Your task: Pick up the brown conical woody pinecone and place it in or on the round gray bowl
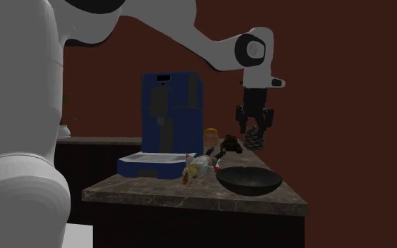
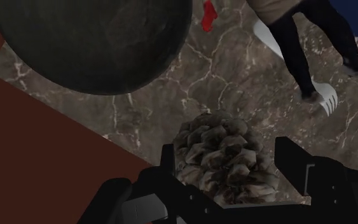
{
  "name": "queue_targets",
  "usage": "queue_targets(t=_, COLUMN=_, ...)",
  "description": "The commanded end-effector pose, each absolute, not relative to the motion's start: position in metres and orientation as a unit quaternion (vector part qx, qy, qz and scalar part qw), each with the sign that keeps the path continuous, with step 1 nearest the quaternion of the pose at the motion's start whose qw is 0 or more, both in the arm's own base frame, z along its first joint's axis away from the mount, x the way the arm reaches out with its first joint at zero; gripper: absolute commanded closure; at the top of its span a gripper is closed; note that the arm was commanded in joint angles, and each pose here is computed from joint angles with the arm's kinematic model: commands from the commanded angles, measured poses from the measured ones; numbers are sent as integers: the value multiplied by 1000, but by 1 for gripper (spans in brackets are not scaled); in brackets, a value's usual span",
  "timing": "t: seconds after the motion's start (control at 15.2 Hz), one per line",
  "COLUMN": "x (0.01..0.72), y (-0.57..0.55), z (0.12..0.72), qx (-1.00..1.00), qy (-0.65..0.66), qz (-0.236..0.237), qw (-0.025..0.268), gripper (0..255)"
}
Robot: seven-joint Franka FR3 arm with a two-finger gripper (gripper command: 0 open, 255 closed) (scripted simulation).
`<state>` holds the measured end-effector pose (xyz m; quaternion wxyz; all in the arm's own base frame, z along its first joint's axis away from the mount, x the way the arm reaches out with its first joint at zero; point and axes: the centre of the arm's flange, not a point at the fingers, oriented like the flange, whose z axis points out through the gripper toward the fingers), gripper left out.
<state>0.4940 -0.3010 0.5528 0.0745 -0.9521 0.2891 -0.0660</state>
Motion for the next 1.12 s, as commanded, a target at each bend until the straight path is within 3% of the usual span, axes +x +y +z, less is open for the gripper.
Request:
queue_targets(t=0.0, x=494, y=-302, z=564, qx=-952, qy=289, qz=-66, qw=74, gripper=255)
queue_targets(t=0.2, x=494, y=-302, z=578, qx=-952, qy=289, qz=-66, qw=74, gripper=255)
queue_targets(t=1.06, x=327, y=-292, z=600, qx=-952, qy=289, qz=-66, qw=74, gripper=255)
